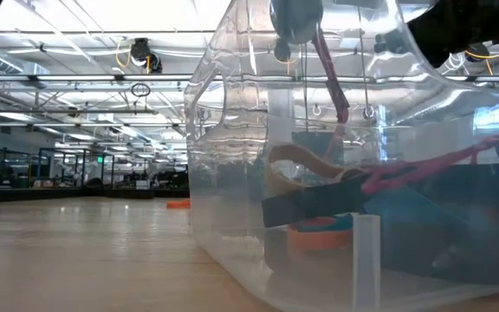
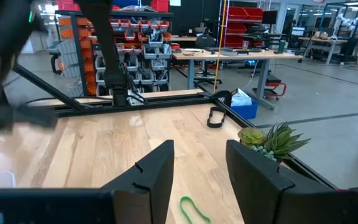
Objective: Pick and place rubber bands into bin
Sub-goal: Put the orange rubber band into the transparent container
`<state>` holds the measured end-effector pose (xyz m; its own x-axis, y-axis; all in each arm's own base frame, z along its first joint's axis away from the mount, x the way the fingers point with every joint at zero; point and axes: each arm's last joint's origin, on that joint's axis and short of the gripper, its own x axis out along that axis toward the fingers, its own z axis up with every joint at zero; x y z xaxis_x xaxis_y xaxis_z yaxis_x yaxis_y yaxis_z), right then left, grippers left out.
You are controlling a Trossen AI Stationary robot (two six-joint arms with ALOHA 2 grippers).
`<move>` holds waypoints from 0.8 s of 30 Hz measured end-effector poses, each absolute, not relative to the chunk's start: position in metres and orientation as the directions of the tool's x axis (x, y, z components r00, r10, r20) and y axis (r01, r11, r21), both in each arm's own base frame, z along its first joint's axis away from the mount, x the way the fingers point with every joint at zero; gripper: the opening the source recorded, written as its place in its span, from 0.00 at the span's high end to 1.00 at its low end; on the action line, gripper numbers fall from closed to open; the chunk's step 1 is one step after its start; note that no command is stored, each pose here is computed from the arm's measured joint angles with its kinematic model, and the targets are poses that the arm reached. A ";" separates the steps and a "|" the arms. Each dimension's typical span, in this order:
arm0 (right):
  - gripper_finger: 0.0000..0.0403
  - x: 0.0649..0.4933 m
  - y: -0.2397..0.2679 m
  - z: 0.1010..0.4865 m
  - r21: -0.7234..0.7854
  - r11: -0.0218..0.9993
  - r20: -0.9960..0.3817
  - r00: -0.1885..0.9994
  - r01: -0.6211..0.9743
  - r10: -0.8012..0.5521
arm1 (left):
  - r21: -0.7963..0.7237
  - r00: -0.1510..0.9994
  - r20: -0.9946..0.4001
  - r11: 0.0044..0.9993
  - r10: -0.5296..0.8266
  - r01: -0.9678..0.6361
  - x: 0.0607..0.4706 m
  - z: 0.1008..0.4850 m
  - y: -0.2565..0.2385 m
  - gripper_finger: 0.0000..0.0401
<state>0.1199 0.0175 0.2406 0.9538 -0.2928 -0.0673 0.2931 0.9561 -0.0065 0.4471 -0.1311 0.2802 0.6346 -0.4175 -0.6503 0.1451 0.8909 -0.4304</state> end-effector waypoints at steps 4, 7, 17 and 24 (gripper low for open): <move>0.64 0.120 0.018 0.241 -0.008 0.956 -0.067 0.954 0.293 -0.293 | -0.444 0.725 -0.539 0.876 -0.429 0.189 0.428 0.333 -0.118 0.58; 0.64 0.120 0.018 0.241 -0.036 0.956 -0.066 0.954 0.291 -0.293 | -0.420 0.778 -0.449 0.873 -0.438 0.249 0.410 0.369 -0.111 0.58; 0.64 0.120 0.017 0.241 -0.080 0.953 -0.063 0.953 0.291 -0.296 | -0.135 0.878 -0.306 0.930 -0.368 0.343 0.351 0.442 -0.092 0.58; 0.64 0.120 0.017 0.241 -0.083 0.952 -0.063 0.952 0.295 -0.300 | -0.125 0.755 -0.656 0.984 0.013 -0.125 0.304 0.430 -0.047 0.58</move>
